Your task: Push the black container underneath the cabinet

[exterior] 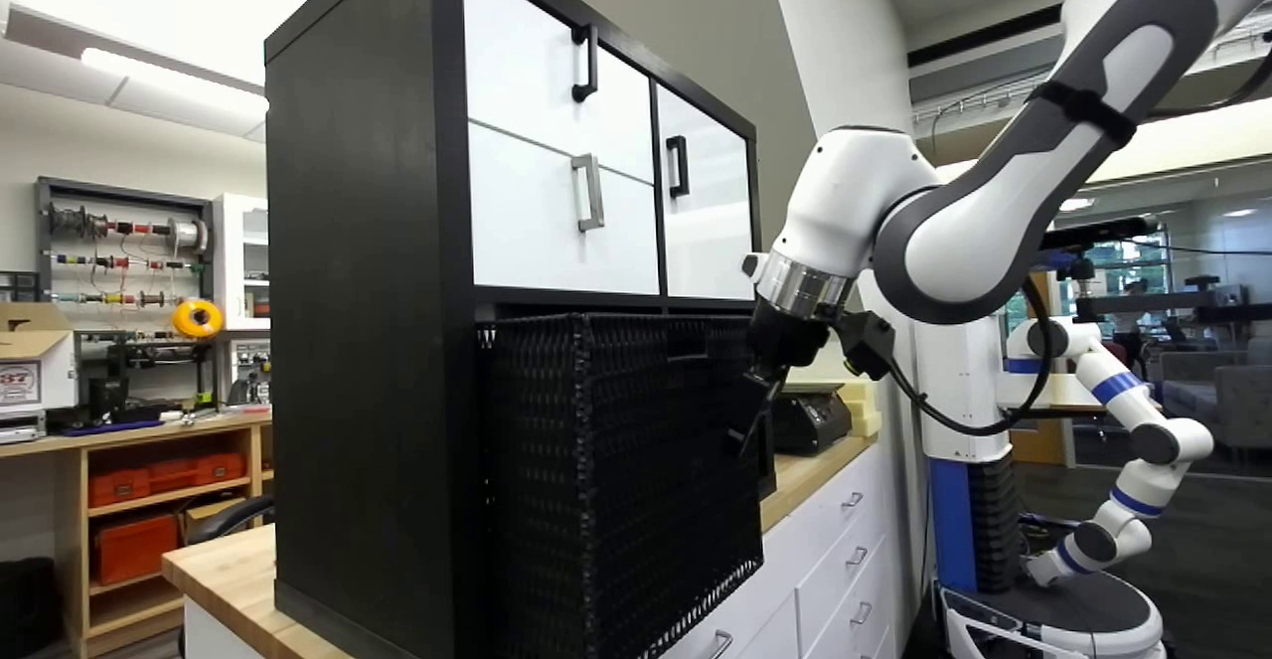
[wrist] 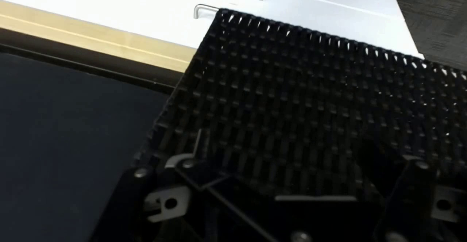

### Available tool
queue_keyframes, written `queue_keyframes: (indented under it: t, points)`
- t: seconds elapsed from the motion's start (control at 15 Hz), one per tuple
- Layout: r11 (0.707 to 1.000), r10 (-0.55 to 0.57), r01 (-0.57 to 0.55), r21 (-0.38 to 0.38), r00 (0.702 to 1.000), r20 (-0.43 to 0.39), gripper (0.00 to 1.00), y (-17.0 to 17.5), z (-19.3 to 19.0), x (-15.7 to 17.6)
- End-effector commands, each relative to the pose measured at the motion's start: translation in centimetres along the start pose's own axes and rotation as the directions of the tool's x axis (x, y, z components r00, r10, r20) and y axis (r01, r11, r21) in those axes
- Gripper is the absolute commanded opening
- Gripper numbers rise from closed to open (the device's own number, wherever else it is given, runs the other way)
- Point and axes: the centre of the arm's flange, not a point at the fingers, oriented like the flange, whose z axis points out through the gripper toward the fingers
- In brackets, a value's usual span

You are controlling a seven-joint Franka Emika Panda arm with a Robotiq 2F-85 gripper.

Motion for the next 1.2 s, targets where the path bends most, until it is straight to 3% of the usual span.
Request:
queue_keyframes:
  t: [0.0, 1.13]
  points:
    - [1.0, 0.012, -0.013, -0.024, 0.999, -0.034, 1.0, 0.0, 1.9, 2.8]
    - [1.0, -0.009, 0.006, -0.027, 0.996, -0.084, 1.0, -0.6, 8.5, 10.4]
